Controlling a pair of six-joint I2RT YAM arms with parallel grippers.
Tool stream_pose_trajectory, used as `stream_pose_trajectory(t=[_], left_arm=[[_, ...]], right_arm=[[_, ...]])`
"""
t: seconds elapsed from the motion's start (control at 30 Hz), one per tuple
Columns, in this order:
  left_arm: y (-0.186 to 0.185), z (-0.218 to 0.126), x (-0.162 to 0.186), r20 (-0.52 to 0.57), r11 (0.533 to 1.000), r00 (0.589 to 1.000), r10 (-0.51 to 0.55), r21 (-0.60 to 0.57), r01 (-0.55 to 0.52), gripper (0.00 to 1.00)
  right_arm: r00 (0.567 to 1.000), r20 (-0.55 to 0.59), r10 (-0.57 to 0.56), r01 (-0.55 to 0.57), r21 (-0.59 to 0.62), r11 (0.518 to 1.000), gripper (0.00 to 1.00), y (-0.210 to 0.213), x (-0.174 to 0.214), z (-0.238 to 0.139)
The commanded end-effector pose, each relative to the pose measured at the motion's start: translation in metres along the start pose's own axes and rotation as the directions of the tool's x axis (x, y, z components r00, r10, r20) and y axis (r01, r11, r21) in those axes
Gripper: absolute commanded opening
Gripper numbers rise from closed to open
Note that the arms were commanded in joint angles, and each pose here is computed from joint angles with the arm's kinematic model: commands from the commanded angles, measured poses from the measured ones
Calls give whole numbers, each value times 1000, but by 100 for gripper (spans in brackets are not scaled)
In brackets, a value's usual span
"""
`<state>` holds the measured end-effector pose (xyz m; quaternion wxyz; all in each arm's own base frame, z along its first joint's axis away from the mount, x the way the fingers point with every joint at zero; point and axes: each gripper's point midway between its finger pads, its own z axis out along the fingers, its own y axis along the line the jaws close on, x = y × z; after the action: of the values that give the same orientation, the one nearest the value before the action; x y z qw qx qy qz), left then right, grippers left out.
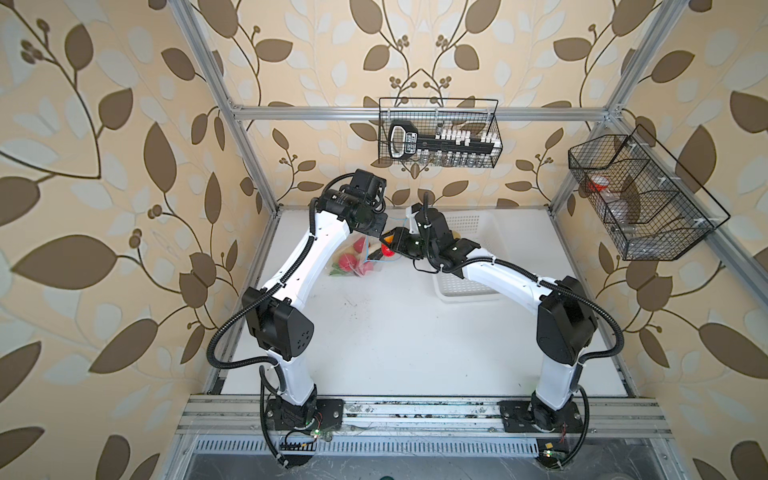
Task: Place the food in the zip-top bag and seal the zipper
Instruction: 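Carry the mango with the right gripper toward the bag mouth by the left gripper, then lower the mango into the bag and open the right gripper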
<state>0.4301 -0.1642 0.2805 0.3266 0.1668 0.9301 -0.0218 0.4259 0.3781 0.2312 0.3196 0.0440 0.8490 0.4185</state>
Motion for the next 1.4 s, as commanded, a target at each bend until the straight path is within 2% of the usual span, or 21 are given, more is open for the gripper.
stream_pose_trajectory(t=[0.0, 0.17, 0.3, 0.43, 0.8, 1.0, 1.23, 1.37], left_arm=[[-3, -26, -13, 61, 1000, 998, -15, 7, 15, 0], [-4, -26, -12, 57, 1000, 998, -18, 14, 17, 0], [-4, -26, -10, 56, 1000, 998, -18, 14, 17, 0], [-4, -27, -9, 55, 1000, 998, -18, 11, 17, 0], [-7, -28, -2, 63, 1000, 998, -10, 18, 9, 0], [-9, -28, -1, 63, 999, 998, -13, 34, 11, 0], [-9, -26, 0, 59, 999, 998, -15, 31, 14, 0], [-9, -27, 1, 63, 999, 998, -14, 31, 12, 0]], right_arm=[[1000, -8, 10, -10, 12, 1000, 42, 1, 0, 10], [1000, -6, 13, -13, 13, 1000, 43, 2, -1, 13], [997, -16, 78, -78, 22, 997, 44, 0, -3, 18], [997, 3, 81, -81, 70, 994, 44, -5, -5, 21], [997, 15, 70, -71, 111, 991, 42, -10, -1, 27], [997, -14, 72, -70, 117, 991, 43, -9, 6, 37], [998, -9, 59, -57, 115, 992, 68, -4, 6, 34], [999, 0, 46, -46, 111, 993, 71, 0, 3, 28]])
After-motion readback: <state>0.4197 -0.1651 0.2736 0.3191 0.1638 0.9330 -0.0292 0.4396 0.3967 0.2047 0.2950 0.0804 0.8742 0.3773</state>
